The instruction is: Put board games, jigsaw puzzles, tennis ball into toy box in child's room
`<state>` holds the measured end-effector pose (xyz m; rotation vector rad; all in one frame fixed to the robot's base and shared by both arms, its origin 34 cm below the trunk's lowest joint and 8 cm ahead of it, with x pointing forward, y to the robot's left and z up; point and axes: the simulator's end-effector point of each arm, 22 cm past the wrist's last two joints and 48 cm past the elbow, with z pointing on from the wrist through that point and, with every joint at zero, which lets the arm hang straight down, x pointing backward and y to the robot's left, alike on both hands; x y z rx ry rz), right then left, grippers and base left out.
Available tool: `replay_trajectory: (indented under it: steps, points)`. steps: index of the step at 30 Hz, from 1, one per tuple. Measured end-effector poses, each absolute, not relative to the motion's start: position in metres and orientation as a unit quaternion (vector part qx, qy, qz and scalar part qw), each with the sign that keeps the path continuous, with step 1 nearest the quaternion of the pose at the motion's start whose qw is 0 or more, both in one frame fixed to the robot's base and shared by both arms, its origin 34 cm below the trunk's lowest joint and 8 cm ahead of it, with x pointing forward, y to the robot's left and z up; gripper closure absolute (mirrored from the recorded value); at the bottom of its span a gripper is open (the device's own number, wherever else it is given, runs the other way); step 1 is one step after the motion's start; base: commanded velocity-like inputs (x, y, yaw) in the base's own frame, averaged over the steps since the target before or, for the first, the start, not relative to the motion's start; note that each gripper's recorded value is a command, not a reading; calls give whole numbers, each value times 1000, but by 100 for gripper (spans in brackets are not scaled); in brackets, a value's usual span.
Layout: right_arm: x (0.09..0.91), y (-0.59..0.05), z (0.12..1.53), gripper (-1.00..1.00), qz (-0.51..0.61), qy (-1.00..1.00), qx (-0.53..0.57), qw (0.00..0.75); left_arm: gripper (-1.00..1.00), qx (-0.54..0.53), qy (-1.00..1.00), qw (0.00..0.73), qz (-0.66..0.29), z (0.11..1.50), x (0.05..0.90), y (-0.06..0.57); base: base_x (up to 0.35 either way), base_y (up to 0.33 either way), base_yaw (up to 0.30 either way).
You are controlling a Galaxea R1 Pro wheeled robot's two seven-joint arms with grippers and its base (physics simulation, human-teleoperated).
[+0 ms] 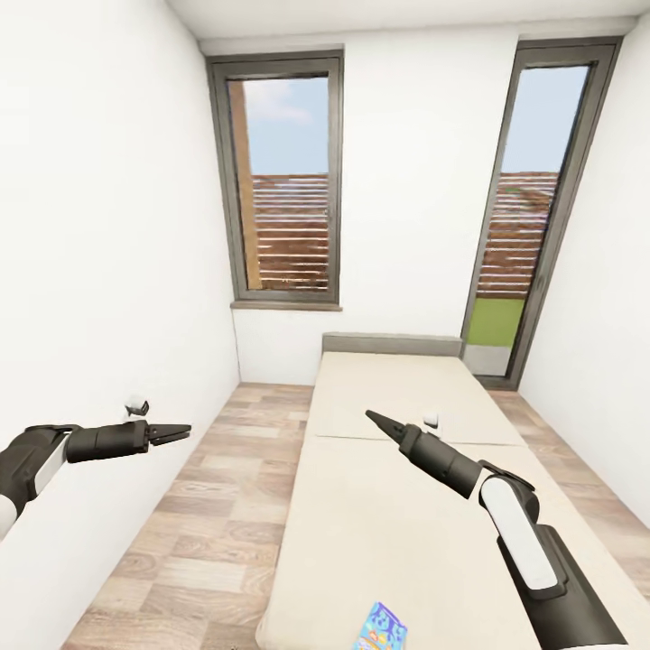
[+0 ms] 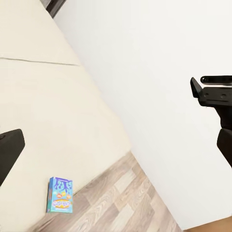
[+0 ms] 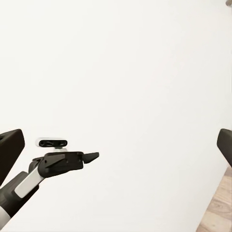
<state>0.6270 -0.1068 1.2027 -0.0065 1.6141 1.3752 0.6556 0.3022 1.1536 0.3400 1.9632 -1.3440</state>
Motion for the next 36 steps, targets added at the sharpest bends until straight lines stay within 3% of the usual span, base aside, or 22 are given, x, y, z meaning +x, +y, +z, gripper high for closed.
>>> replay_trajectory:
  steps: [23, 36]
  points:
    - [628, -108, 1201, -100, 566, 665, 0, 487, -100, 132, 761, 361, -522, 1154, 656, 302, -53, 19, 11]
    - [627, -107, 1202, -100, 566, 664, 0, 488, -100, 133, 761, 362, -522, 1156, 655, 302, 0, 22, -88]
